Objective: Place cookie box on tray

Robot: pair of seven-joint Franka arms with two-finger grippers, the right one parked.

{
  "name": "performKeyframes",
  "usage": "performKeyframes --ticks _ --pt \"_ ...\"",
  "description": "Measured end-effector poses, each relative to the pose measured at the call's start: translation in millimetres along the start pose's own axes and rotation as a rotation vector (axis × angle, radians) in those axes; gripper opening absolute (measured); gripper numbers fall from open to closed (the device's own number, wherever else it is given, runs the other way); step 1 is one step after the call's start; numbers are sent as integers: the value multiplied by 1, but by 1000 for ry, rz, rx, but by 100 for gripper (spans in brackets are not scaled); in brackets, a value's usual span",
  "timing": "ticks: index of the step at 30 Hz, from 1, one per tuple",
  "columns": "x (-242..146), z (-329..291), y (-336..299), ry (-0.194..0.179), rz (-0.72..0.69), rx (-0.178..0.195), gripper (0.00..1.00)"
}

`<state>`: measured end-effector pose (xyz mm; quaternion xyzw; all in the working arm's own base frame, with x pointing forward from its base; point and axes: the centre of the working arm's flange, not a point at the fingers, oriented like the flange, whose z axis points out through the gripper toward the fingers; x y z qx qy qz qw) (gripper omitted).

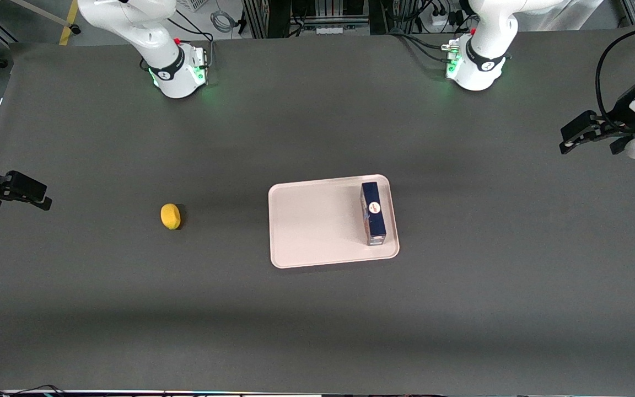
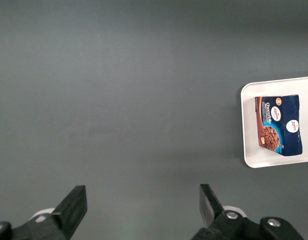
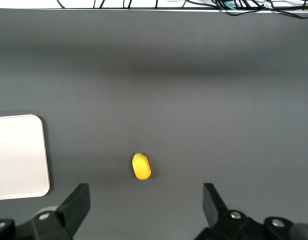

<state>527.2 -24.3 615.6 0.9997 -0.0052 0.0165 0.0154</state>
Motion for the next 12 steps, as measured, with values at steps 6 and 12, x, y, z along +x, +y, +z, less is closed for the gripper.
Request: performKeyframes --ticks 6,12 --pt "0 0 0 0 0 0 100" --pt "0 0 0 0 0 1 100"
